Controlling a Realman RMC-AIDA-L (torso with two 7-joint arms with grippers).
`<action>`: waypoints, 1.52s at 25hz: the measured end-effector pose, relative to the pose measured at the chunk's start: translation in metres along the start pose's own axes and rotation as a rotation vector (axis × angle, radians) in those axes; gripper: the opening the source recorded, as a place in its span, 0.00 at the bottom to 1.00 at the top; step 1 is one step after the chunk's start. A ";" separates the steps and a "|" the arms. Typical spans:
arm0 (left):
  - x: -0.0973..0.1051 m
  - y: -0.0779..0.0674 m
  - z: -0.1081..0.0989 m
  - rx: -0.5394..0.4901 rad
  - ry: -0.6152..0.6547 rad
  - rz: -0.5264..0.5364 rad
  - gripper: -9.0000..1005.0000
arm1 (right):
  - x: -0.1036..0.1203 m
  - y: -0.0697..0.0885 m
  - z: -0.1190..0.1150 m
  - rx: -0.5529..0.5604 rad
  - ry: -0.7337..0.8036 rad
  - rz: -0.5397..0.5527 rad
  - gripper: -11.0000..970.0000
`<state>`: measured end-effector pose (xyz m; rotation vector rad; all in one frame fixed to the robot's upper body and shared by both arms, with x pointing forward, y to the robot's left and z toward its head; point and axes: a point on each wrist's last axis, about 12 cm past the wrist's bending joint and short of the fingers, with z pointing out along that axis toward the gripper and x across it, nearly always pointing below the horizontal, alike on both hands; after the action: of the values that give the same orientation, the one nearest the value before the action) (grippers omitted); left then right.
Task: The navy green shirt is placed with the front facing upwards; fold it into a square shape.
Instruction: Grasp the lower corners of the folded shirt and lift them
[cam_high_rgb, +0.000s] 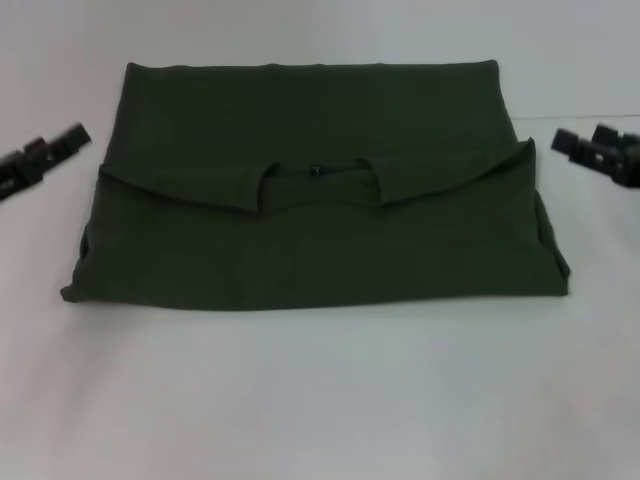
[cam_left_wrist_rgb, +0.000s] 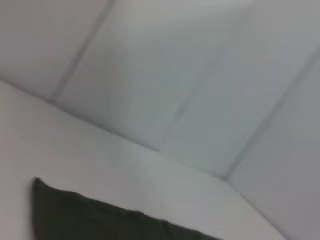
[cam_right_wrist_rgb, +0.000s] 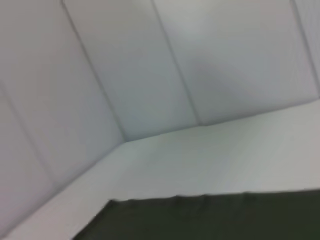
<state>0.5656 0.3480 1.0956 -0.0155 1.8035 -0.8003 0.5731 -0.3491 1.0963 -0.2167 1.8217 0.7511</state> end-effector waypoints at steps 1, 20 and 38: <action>0.003 -0.001 -0.005 0.016 0.017 0.015 0.83 | 0.004 0.000 -0.006 -0.012 0.008 0.013 0.97; 0.029 0.010 -0.024 -0.017 0.436 0.443 0.83 | 0.030 0.015 -0.011 -0.071 0.028 0.016 0.96; 0.036 0.014 -0.003 -0.101 0.530 0.480 0.81 | 0.031 0.016 -0.012 -0.072 0.023 0.033 0.95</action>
<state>0.5539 0.3468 1.0586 0.5912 2.2148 -0.3828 0.5444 -0.3373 1.0769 -0.2437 1.8250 0.8419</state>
